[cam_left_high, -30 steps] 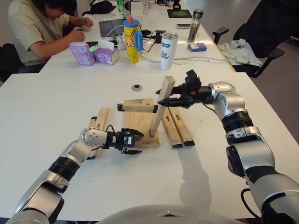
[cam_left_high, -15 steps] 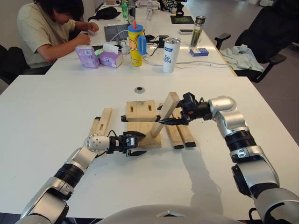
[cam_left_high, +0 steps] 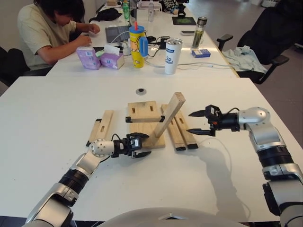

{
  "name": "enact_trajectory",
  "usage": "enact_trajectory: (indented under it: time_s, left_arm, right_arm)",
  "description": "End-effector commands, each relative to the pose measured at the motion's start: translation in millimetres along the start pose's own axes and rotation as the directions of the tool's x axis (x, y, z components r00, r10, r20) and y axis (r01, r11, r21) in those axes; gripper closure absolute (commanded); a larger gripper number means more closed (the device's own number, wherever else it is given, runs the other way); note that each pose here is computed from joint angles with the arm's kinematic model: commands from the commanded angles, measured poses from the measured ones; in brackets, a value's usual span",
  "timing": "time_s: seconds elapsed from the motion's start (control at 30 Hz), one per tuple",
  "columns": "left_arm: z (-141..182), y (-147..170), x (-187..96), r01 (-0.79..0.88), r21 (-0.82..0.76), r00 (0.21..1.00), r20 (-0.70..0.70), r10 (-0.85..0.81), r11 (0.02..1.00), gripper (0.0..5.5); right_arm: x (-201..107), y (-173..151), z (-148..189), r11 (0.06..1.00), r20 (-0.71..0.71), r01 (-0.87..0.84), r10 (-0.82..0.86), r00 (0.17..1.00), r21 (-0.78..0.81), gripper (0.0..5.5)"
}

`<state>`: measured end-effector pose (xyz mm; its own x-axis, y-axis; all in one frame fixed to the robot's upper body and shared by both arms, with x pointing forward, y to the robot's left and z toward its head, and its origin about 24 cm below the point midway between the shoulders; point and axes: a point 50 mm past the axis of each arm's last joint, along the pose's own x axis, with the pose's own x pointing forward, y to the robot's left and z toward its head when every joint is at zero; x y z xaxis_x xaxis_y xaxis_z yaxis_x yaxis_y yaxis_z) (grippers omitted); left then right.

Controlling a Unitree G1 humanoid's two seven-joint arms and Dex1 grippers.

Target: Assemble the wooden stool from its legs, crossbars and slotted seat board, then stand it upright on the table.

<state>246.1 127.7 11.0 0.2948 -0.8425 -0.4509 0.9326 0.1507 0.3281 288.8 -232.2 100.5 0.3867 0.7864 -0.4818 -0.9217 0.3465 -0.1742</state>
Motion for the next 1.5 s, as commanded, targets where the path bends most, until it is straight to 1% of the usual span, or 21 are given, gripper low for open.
enact_trajectory:
  time_s: [0.03,0.07,0.1,0.13,0.2,0.23,0.37,0.4,0.5,0.63,0.77,0.9,1.07,1.17,1.23,1.27,1.33,1.4,1.5]
  left_arm:
    - [-56.1,-37.7,-16.8,0.083,-0.175,0.946,-0.296,-0.133,0.981,2.02]
    - [-57.0,-35.8,-18.3,0.077,-0.169,0.944,-0.304,-0.126,0.983,2.02]
    - [-57.5,-34.0,-19.5,0.071,-0.166,0.943,-0.310,-0.120,0.984,2.02]
    - [-58.1,-31.4,-20.8,0.067,-0.157,0.942,-0.317,-0.115,0.985,2.02]
    - [-59.0,-28.3,-23.1,0.064,-0.148,0.939,-0.326,-0.110,0.987,2.02]
    - [-59.6,-27.3,-24.4,0.065,-0.144,0.937,-0.330,-0.110,0.987,2.02]
    - [-60.3,-24.9,-25.5,0.074,-0.136,0.937,-0.329,-0.115,0.988,2.02]
    - [-59.7,-24.3,-24.2,0.079,-0.135,0.938,-0.325,-0.119,0.988,2.02]
    - [-57.0,-24.6,-20.6,0.091,-0.132,0.942,-0.310,-0.128,0.987,2.02]
    - [-54.1,-25.7,-18.0,0.103,-0.129,0.945,-0.297,-0.138,0.986,2.02]
    - [-52.2,-28.3,-16.8,0.112,-0.129,0.946,-0.289,-0.145,0.985,2.02]
    - [-48.7,-30.5,-13.8,0.119,-0.128,0.950,-0.274,-0.151,0.985,2.02]
    - [-45.2,-34.5,-7.8,0.136,-0.122,0.950,-0.265,-0.164,0.983,2.02]
    - [-41.7,-36.0,-2.6,0.149,-0.101,0.948,-0.269,-0.171,0.984,2.02]
    - [-40.8,-35.7,-1.2,0.152,-0.086,0.945,-0.280,-0.170,0.985,2.02]
    - [-40.6,-35.3,-0.9,0.152,-0.080,0.943,-0.286,-0.168,0.985,2.02]
    - [-39.5,-35.1,0.5,0.150,-0.077,0.943,-0.288,-0.166,0.986,2.02]
    - [-38.8,-35.4,2.3,0.148,-0.079,0.944,-0.285,-0.165,0.986,2.02]
    - [-39.6,-35.5,4.8,0.153,-0.074,0.943,-0.288,-0.167,0.986,2.02]
  right_arm:
    - [16.8,17.9,5.1,0.947,0.068,0.214,-0.236,0.969,0.239,1.90]
    - [22.3,22.4,7.8,0.922,0.107,0.207,-0.254,0.961,0.328,1.90]
    - [26.5,22.7,8.8,0.870,0.115,0.257,-0.332,0.936,0.421,1.90]
    - [34.5,28.6,9.4,0.829,0.112,0.294,-0.389,0.915,0.476,1.90]
    - [50.3,44.5,9.1,0.756,0.057,0.344,-0.448,0.892,0.557,1.90]
    - [56.5,51.4,9.8,0.737,0.035,0.358,-0.458,0.888,0.574,1.90]
    - [70.7,63.6,5.2,0.703,-0.090,0.436,-0.472,0.877,0.562,1.90]
    - [72.9,63.5,4.1,0.678,-0.107,0.451,-0.486,0.868,0.581,1.90]
    - [79.0,63.8,2.6,0.654,-0.143,0.478,-0.497,0.856,0.586,1.90]
    - [88.1,73.9,2.2,0.653,-0.147,0.439,-0.452,0.880,0.617,1.90]
    - [90.8,80.3,-1.3,0.642,-0.182,0.445,-0.435,0.882,0.624,1.90]
    - [93.5,85.4,-9.5,0.630,-0.265,0.478,-0.406,0.875,0.612,1.90]
    - [97.3,86.4,-13.0,0.610,-0.330,0.517,-0.400,0.855,0.600,1.90]
    - [98.4,89.2,-12.0,0.573,-0.396,0.548,-0.379,0.837,0.610,2.30]
    - [99.0,90.6,-6.6,0.557,-0.413,0.558,-0.375,0.830,0.616,2.62]
    - [98.7,91.1,-6.0,0.544,-0.440,0.579,-0.376,0.815,0.608,2.87]
    - [99.0,90.7,-8.6,0.527,-0.479,0.619,-0.393,0.785,0.582,2.89]
    - [101.2,90.7,-10.9,0.520,-0.487,0.629,-0.399,0.777,0.578,2.89]
    - [104.0,90.4,-13.0,0.526,-0.484,0.628,-0.402,0.777,0.573,3.43]
